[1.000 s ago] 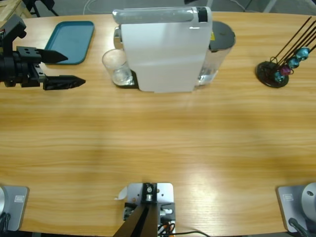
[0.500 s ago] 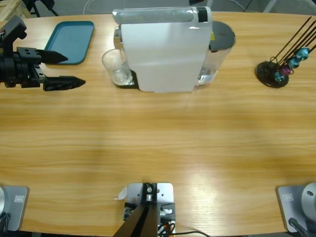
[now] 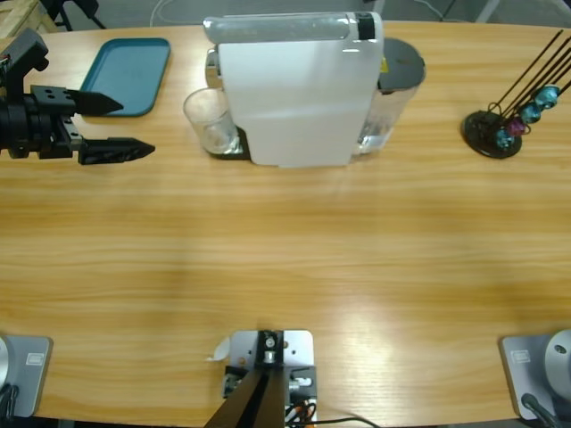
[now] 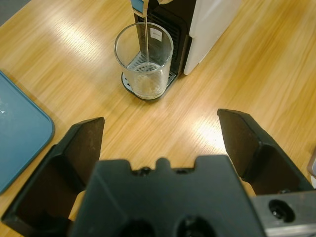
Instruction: Pour coffee
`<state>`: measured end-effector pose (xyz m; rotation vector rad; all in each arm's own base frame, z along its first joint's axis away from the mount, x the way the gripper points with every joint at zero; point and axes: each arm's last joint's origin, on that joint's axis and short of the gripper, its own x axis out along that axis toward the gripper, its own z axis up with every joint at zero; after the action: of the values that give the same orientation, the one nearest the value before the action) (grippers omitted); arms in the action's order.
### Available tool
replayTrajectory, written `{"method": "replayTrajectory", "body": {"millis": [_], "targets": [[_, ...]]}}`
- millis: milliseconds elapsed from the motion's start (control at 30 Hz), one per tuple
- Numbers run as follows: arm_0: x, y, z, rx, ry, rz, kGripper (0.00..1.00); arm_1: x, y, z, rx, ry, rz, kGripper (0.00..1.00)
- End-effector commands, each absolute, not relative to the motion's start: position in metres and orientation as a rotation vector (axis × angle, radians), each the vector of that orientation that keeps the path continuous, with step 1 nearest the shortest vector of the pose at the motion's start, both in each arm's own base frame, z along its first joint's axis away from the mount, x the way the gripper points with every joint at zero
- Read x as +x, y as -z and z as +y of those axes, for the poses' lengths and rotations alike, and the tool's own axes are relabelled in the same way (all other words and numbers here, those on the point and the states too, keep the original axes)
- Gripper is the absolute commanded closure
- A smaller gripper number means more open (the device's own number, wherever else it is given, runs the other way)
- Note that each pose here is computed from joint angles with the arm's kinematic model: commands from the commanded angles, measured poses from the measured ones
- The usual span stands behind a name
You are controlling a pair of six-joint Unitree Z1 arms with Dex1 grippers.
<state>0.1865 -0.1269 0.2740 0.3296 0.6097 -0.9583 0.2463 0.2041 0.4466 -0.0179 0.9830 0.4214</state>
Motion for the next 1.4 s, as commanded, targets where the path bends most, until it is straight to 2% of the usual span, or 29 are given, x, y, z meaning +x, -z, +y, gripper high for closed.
{"method": "replayTrajectory", "body": {"millis": [33,233,400,667,867,1400], "targets": [[0.183,-0.259,-0.127,0.351,0.962,0.67,0.0,0.198,-0.433,0.165,-0.029,-0.498,0.876,0.0],[0.188,-0.254,-0.131,0.37,0.96,0.691,0.0,0.132,-0.395,0.111,-0.028,-0.553,0.823,0.0],[0.182,-0.254,-0.135,0.383,0.989,0.687,0.0,0.104,-0.381,0.09,-0.037,-0.596,0.8,0.0],[0.183,-0.254,-0.135,0.457,0.944,0.666,0.0,0.089,-0.365,0.078,-0.054,-0.653,0.681,0.0],[0.18,-0.256,-0.137,0.454,0.958,0.66,0.0,0.084,-0.346,0.073,-0.041,-0.642,0.691,0.0],[0.176,-0.26,-0.138,0.455,0.959,0.638,0.0,0.094,-0.345,0.083,-0.021,-0.653,0.688,0.0]]}}
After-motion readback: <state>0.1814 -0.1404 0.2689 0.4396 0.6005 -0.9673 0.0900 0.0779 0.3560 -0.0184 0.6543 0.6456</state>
